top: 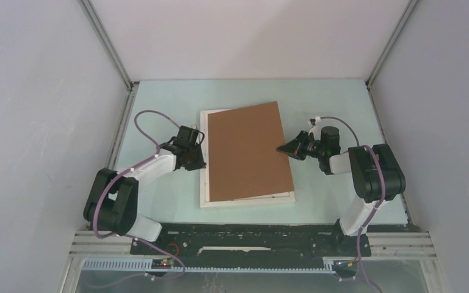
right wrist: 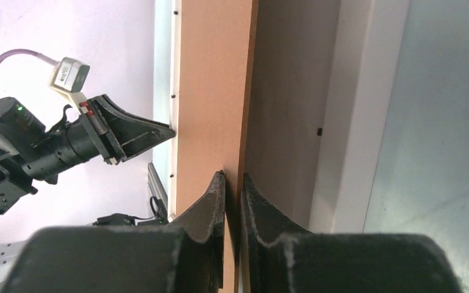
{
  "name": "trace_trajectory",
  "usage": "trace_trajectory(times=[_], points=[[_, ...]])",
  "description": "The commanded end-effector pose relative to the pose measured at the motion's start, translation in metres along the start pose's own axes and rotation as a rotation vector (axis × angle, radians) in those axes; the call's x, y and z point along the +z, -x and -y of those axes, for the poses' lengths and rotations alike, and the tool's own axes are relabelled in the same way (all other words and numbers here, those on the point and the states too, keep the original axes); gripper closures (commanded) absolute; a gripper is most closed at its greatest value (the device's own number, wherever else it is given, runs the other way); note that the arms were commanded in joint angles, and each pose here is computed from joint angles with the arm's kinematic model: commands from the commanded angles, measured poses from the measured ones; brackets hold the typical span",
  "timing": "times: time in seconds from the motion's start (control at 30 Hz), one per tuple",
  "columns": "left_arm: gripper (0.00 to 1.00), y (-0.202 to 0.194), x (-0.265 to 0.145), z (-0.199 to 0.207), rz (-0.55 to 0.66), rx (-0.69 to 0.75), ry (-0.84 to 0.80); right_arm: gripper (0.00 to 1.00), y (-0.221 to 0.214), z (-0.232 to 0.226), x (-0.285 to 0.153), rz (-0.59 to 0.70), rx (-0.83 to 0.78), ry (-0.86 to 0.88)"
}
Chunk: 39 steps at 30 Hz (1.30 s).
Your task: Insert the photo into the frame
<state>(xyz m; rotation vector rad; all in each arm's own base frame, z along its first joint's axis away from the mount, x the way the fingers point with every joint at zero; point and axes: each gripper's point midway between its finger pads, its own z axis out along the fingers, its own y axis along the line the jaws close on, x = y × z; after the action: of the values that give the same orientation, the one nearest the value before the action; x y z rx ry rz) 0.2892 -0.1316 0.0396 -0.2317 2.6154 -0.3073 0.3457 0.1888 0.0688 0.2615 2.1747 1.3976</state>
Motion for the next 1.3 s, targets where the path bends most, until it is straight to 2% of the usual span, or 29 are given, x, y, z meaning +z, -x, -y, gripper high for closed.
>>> trace_trajectory(times=[0.0, 0.03, 0.1, 0.17, 0.3, 0.4, 0.57, 0.77, 0.9, 1.1, 1.27], points=[[0.64, 0.045, -0.025, 0.010, 0.114, 0.043, 0.004, 1.00, 0.037, -0.029, 0.002, 0.100, -0.162, 0.101], [0.51, 0.046, -0.032, 0.010, 0.128, 0.032, -0.001, 1.00, 0.036, -0.030, 0.002, 0.098, -0.163, 0.098], [0.37, 0.043, -0.044, 0.011, 0.140, 0.004, -0.021, 1.00, 0.035, -0.028, 0.002, 0.101, -0.167, 0.077], [0.32, 0.032, -0.053, 0.009, 0.126, -0.021, -0.035, 1.00, 0.035, -0.030, 0.003, 0.104, -0.176, 0.071], [0.29, 0.005, -0.054, -0.004, 0.092, -0.069, -0.021, 1.00, 0.039, -0.037, 0.011, 0.108, -0.202, 0.104], [0.35, -0.007, -0.040, -0.013, 0.065, -0.110, 0.009, 1.00, 0.046, -0.039, 0.016, 0.114, -0.239, 0.113], [0.56, -0.011, -0.020, -0.021, 0.055, -0.181, 0.029, 1.00, 0.036, -0.027, 0.023, 0.017, -0.227, 0.098], [0.64, -0.016, -0.013, -0.018, 0.063, -0.217, -0.018, 1.00, 0.015, -0.021, 0.036, -0.069, -0.178, 0.048], [0.73, -0.024, -0.006, -0.015, 0.020, -0.211, -0.033, 1.00, 0.008, -0.027, 0.043, -0.060, -0.211, 0.036], [0.83, -0.021, -0.005, -0.012, 0.026, -0.207, -0.048, 1.00, -0.005, -0.027, 0.049, -0.095, -0.220, 0.013], [0.84, -0.018, -0.009, -0.013, 0.045, -0.201, -0.049, 1.00, -0.001, -0.027, 0.052, -0.090, -0.230, -0.015]])
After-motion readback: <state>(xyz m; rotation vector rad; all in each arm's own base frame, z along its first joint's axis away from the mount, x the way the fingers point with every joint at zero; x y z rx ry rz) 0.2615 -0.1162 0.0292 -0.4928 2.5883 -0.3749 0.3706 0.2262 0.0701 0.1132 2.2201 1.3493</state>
